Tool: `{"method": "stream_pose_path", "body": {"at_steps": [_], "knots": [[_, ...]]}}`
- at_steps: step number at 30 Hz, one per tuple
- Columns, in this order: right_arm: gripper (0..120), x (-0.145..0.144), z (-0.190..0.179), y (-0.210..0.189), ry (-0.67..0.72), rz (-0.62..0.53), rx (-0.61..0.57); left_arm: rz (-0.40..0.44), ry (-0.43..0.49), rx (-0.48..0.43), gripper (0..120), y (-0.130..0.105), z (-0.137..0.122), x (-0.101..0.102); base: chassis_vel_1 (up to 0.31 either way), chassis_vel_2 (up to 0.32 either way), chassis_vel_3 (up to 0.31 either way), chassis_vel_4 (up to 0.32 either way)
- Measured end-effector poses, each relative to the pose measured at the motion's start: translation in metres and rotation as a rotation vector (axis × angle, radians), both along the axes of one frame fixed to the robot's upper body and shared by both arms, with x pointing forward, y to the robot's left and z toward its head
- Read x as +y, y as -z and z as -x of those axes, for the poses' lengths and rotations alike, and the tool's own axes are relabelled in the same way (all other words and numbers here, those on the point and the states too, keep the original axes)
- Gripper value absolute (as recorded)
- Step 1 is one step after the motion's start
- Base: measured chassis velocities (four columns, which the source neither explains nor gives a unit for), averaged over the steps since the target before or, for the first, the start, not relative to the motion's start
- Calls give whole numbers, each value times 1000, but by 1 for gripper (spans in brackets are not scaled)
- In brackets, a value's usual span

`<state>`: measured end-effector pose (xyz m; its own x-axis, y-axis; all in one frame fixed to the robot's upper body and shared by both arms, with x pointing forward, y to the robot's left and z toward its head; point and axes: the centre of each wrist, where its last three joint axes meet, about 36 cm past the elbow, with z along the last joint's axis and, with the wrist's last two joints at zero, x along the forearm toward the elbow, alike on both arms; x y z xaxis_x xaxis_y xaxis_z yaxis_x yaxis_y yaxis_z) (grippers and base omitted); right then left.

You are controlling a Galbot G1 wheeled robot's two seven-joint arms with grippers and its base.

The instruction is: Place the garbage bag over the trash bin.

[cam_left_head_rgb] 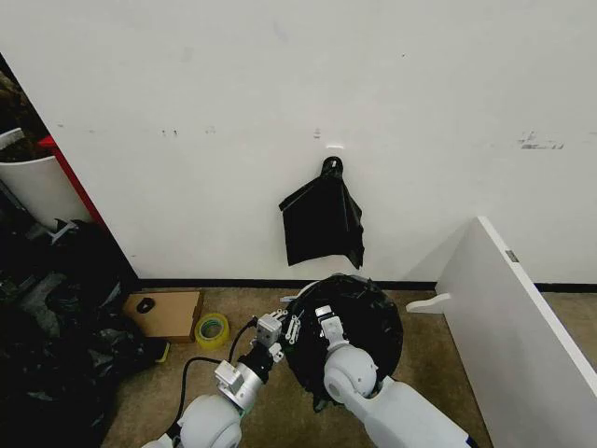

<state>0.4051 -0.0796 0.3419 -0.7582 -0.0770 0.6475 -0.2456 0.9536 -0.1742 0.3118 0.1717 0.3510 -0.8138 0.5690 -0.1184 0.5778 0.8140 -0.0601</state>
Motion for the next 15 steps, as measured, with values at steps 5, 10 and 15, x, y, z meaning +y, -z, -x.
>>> {"method": "stream_pose_path", "body": {"at_steps": [5,10,15], "knots": [[0,-8,11,-17,-10,-18,-22,0,-8,-1,4,1,-2,0,0,0,0,0],[0,-3,35,-45,-49,-92,-7,7,-15,4,4,1,-4,1,0,0,0,0],[0,12,46,-52,-79,-125,21,14,-9,12,4,0,-3,-1,0,0,0,0]]}}
